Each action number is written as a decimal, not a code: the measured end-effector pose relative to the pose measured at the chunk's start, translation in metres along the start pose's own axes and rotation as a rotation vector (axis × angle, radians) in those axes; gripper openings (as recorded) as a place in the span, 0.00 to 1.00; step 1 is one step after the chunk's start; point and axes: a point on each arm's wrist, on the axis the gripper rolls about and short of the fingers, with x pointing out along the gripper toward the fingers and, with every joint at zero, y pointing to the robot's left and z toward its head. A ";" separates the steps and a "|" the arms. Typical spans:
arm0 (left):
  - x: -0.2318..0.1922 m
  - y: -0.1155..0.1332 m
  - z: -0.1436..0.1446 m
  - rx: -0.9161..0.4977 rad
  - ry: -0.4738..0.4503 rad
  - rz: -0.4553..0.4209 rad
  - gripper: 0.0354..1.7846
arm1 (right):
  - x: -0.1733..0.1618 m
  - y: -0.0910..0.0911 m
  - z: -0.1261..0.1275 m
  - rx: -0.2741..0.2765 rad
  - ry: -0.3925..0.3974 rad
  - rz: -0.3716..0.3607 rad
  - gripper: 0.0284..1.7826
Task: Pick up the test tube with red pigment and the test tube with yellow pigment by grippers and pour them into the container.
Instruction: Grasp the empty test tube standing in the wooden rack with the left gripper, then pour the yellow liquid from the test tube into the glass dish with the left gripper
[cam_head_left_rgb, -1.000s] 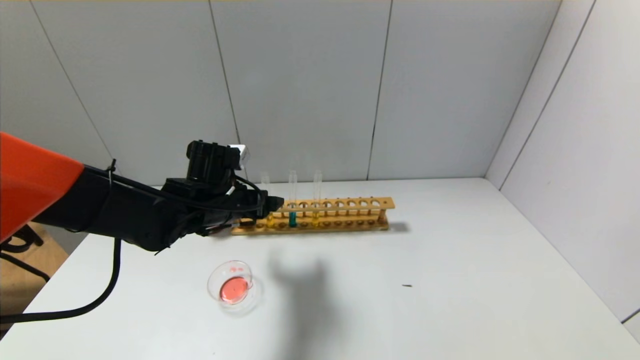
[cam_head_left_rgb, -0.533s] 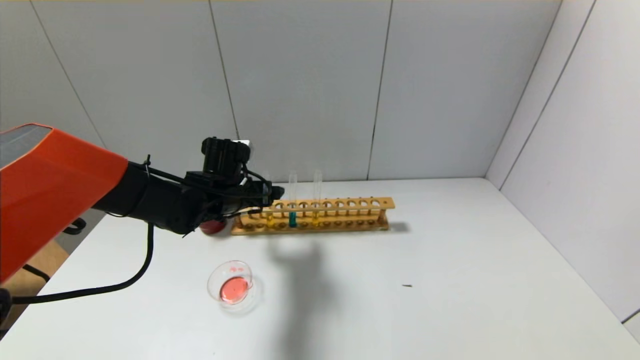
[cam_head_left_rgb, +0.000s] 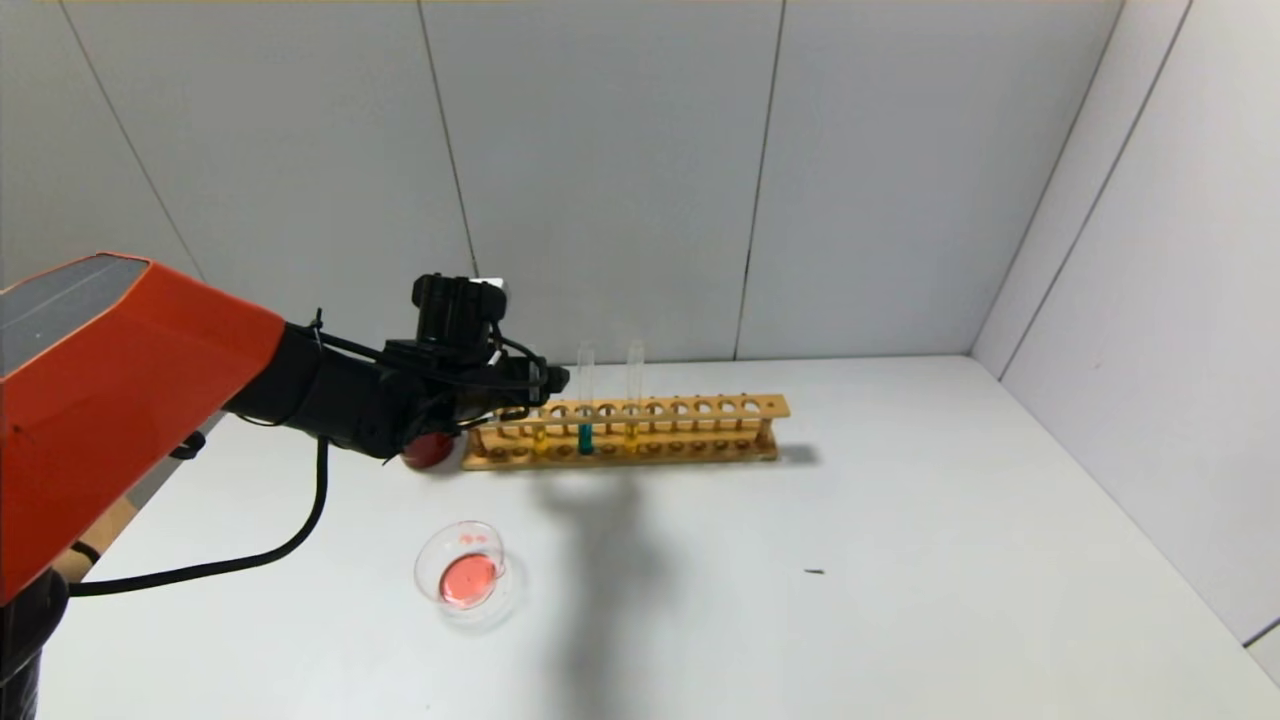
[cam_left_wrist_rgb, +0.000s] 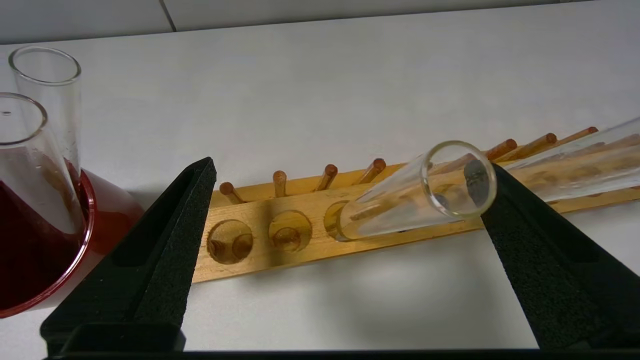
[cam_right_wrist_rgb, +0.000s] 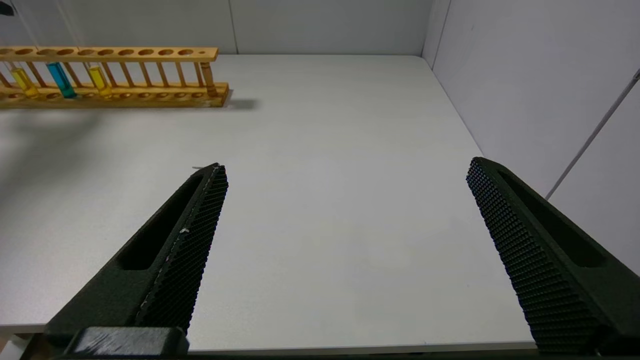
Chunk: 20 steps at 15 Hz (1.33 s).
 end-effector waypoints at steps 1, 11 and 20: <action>0.001 0.000 -0.001 0.000 0.003 0.001 0.98 | 0.000 0.000 0.000 0.000 0.000 0.000 0.98; 0.016 0.000 -0.010 0.010 0.031 0.005 0.71 | 0.000 0.000 0.000 0.000 0.000 0.000 0.98; 0.017 -0.001 -0.011 0.013 0.034 0.004 0.16 | 0.000 0.000 0.000 0.000 0.000 0.000 0.98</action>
